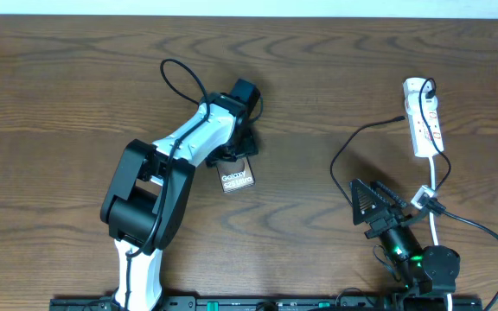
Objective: Plug charger to phone and switch on socket
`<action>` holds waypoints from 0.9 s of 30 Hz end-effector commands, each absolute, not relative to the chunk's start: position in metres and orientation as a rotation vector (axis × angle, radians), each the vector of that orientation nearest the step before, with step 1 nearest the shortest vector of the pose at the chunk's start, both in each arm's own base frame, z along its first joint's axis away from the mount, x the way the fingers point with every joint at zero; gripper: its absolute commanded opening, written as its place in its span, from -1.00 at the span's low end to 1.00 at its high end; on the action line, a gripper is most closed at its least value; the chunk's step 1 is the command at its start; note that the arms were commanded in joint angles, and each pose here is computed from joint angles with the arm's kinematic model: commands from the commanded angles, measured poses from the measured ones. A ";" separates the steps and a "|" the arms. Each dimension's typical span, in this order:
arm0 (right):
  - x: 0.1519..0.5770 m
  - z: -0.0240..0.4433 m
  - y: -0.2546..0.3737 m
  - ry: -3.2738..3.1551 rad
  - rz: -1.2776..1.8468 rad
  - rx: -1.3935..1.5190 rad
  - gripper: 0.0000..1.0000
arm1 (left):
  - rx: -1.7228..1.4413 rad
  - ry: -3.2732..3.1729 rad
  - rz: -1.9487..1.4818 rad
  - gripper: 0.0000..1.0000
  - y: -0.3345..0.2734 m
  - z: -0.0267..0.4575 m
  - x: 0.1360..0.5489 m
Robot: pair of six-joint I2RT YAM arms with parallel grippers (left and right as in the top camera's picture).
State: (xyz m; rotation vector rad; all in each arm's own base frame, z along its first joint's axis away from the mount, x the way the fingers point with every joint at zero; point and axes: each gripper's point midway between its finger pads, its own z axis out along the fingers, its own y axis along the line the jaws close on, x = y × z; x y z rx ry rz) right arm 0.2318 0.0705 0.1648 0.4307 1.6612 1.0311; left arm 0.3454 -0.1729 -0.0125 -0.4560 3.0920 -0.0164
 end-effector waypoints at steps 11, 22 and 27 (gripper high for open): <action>0.231 0.164 0.072 1.664 1.028 0.416 0.99 | -0.437 3.410 0.027 0.28 -0.149 -0.056 0.271; 0.231 0.164 0.072 1.664 1.028 0.416 0.98 | -0.240 3.476 -0.380 0.28 -0.185 -0.039 0.264; 0.231 0.164 0.072 1.664 1.028 0.416 0.99 | -0.152 3.479 -0.572 0.28 -0.201 -0.033 0.261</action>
